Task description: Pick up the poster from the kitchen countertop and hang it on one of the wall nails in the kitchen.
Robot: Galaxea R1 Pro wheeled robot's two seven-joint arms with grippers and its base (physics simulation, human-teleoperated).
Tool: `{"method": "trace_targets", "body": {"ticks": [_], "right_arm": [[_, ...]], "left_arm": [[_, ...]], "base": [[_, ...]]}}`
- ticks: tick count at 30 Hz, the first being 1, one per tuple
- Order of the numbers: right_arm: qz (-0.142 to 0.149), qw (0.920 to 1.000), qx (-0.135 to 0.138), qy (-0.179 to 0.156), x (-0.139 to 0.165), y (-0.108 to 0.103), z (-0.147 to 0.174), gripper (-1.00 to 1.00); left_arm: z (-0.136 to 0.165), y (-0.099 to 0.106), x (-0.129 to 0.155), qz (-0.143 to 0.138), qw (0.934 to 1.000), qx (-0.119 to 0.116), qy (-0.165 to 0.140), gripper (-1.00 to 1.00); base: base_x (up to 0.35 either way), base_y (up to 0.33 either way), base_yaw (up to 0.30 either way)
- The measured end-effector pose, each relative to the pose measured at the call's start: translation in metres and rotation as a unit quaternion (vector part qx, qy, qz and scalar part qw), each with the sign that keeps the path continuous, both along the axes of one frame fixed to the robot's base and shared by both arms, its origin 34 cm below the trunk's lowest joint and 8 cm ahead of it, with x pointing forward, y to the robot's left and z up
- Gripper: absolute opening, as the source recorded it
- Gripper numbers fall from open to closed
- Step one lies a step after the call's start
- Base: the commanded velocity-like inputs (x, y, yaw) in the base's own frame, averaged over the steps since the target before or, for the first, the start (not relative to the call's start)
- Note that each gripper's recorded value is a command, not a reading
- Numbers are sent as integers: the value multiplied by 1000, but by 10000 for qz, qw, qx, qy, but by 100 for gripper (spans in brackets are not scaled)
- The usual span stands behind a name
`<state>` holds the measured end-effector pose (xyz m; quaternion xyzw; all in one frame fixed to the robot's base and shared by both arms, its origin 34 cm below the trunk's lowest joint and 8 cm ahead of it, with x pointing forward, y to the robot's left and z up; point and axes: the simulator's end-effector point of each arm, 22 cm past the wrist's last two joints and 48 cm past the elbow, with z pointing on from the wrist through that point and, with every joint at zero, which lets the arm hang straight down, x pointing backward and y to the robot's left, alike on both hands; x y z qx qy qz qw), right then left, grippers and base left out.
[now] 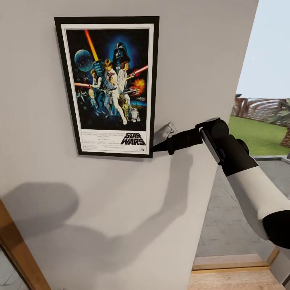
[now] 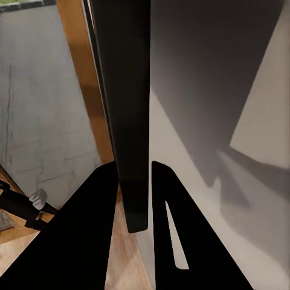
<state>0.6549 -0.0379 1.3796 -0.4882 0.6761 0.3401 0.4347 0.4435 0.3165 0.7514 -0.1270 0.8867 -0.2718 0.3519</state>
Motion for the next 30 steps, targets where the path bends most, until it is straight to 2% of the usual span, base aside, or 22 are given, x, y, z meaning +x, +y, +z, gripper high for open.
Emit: {"method": "trace_targets", "body": {"ticks": [18,23,30], "right_arm": [[-7,10000,-13,-21,1,0,0,-100],[62,9998,-7,-190,1,0,2,-100],[83,9996,-5,-254,2,0,1,-100]], "left_arm": [[0,0,0,-1,10000,1,-2,100],[0,0,0,-2,10000,2,-1,100],[0,0,0,-1,10000,1,0,100]], "base": [[0,79,0],[0,11,0],[0,2,0]]}}
